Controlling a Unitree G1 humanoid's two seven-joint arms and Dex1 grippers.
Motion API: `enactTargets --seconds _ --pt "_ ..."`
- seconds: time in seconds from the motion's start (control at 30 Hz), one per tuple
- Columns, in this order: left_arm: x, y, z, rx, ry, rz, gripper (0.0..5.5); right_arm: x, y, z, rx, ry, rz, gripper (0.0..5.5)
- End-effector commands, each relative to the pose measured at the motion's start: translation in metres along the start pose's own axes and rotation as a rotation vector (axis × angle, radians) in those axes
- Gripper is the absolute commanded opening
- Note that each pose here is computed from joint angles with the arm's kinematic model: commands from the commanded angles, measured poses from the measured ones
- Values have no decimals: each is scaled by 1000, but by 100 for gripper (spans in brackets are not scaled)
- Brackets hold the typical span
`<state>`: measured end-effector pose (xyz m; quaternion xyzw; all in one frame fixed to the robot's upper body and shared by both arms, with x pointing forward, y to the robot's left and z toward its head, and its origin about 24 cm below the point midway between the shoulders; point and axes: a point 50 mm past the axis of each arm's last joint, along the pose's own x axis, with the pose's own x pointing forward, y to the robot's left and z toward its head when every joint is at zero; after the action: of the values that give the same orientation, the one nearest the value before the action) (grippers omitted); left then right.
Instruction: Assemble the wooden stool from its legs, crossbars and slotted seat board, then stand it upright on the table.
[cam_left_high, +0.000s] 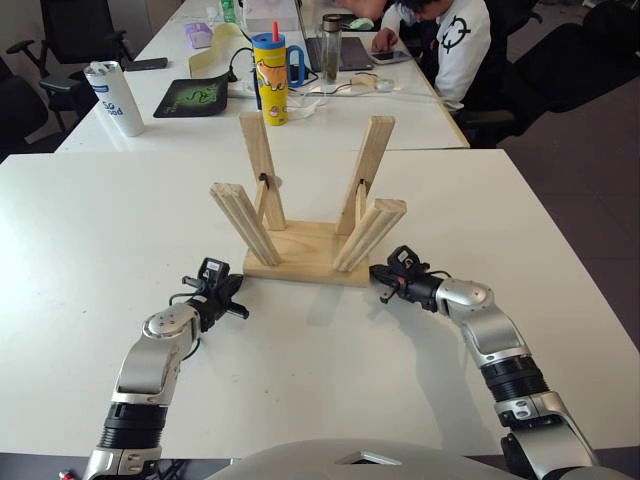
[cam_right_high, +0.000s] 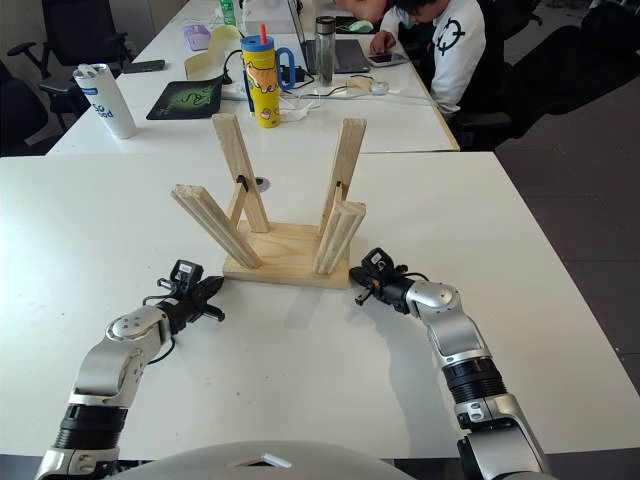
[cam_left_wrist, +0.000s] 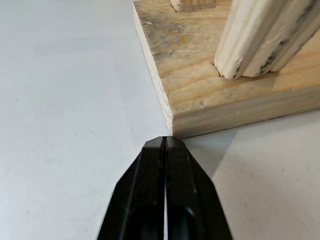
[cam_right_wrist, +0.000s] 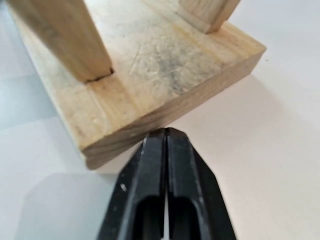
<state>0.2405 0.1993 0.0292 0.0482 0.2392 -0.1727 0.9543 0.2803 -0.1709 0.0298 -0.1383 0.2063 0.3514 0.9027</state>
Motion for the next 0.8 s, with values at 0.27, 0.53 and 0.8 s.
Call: enactTargets --seconds 0.27,0.53,0.8 --pt "22 13 3 202 -31 53 0 -2 -3 -21 9 117 -65 2" --pt "26 -10 3 223 -69 -115 0 -6 10 -20 14 118 -16 2" --pt "18 -32 32 216 -188 -188 0 -6 17 24 -84 -58 52 2"
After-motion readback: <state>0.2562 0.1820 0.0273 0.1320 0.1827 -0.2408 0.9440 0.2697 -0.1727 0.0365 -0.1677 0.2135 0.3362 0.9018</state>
